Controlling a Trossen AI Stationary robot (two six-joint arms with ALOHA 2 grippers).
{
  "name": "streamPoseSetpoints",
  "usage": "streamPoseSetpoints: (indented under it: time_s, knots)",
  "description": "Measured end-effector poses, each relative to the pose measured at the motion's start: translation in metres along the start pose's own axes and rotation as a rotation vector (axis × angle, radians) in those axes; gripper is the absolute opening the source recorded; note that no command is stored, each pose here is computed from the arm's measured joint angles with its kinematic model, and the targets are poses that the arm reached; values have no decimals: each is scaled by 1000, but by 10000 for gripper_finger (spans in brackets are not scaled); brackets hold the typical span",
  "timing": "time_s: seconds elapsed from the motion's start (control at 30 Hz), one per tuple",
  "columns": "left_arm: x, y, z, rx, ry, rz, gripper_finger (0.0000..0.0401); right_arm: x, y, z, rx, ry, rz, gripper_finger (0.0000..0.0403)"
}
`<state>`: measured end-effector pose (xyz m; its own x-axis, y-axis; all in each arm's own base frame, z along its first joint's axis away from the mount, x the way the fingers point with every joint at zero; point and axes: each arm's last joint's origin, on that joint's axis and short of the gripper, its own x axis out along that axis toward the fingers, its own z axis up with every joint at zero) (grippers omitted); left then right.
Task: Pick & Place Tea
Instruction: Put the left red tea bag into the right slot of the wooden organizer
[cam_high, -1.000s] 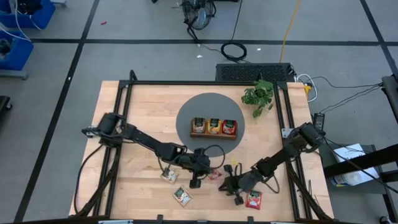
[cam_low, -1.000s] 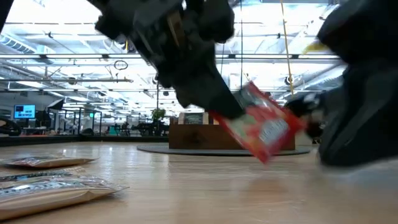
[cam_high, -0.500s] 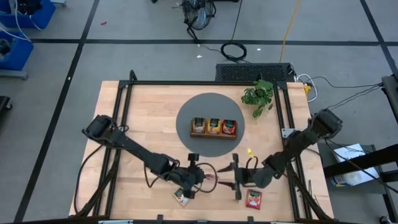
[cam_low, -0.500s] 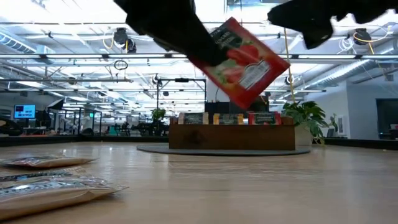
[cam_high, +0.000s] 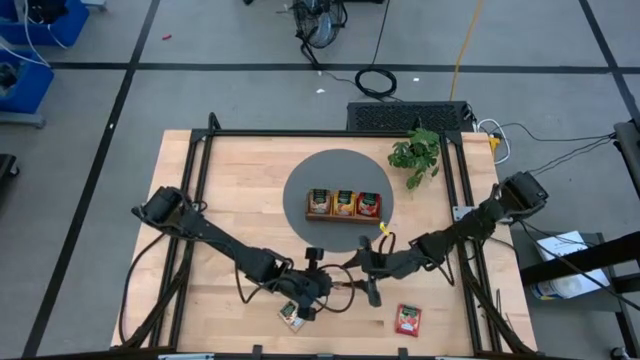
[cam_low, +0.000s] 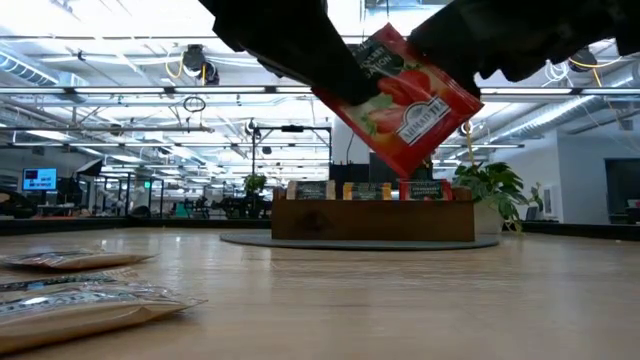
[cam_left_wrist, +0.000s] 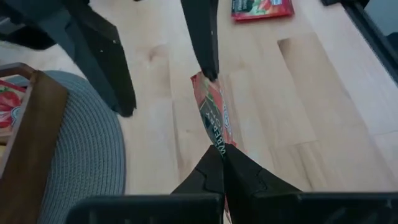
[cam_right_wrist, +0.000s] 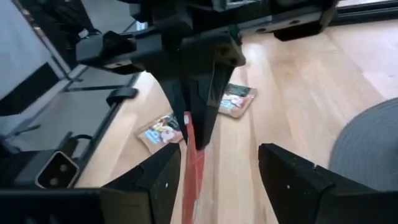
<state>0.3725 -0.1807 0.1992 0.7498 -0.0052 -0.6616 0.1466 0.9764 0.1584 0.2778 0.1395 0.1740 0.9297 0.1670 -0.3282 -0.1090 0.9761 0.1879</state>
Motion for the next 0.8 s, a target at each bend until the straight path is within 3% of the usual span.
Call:
streamPoseSetpoints:
  time_s: [0.4,0.8]
  knots:
    - [16,8,-5,-25,16,-7,1,8,-5,8,24,89,-21,189]
    - [19,11,-4,-44,11,-24,2,8,-7,5,-12,124,-23,29]
